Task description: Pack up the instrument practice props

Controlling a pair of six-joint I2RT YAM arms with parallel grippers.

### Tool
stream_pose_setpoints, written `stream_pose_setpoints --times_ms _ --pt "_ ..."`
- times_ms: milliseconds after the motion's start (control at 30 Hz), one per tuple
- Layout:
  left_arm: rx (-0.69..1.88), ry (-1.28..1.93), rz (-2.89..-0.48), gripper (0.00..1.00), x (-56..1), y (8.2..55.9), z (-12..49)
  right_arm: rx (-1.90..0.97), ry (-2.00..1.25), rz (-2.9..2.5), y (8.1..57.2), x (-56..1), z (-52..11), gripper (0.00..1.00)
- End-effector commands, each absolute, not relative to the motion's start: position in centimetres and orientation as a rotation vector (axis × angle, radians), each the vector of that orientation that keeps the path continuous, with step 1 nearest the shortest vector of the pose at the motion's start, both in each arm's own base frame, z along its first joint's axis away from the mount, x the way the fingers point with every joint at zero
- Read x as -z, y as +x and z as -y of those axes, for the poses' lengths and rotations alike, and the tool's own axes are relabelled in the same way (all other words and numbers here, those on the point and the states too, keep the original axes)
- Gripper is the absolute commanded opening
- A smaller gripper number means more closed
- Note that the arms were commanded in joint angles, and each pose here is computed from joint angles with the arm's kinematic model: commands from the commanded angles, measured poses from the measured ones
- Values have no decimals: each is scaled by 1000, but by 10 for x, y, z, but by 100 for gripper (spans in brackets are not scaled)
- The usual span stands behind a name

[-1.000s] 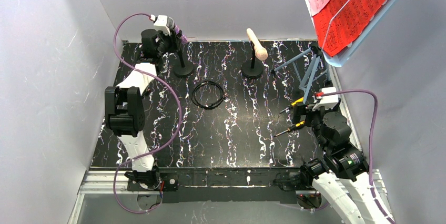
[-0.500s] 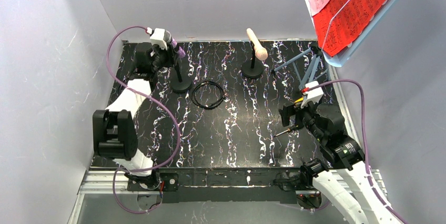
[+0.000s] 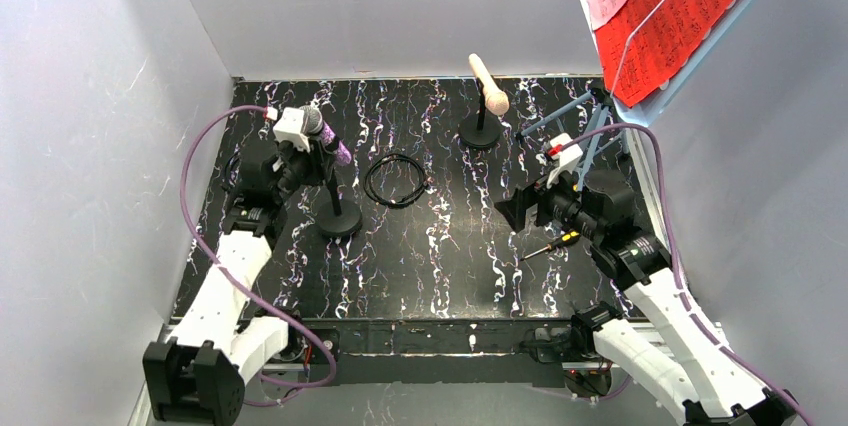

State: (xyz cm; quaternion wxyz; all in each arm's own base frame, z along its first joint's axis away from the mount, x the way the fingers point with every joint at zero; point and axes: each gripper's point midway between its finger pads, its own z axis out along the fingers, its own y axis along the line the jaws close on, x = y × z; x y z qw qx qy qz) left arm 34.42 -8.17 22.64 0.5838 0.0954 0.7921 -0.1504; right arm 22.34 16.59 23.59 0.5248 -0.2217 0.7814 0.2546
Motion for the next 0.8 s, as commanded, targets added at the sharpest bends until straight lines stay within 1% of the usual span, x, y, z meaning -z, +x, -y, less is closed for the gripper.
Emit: stream_pose_setpoints --times_ms 0,233,433,633,767 --pt "338 200 -1808 24 -246 321 82 -733 -578 -1743 227 -268 -191 99" --pt "348 141 -1816 22 -242 294 99 -762 -597 -1721 238 -267 -209 99" --pt "275 82 -1814 20 -231 291 109 -782 -700 -1695 230 -257 -237 99" --pt "219 -25 -1751 18 -250 290 112 -772 -827 -1671 220 -255 -273 99" --pt "205 -102 -1742 18 -246 285 115 -763 -857 -1641 222 -257 -294 99"
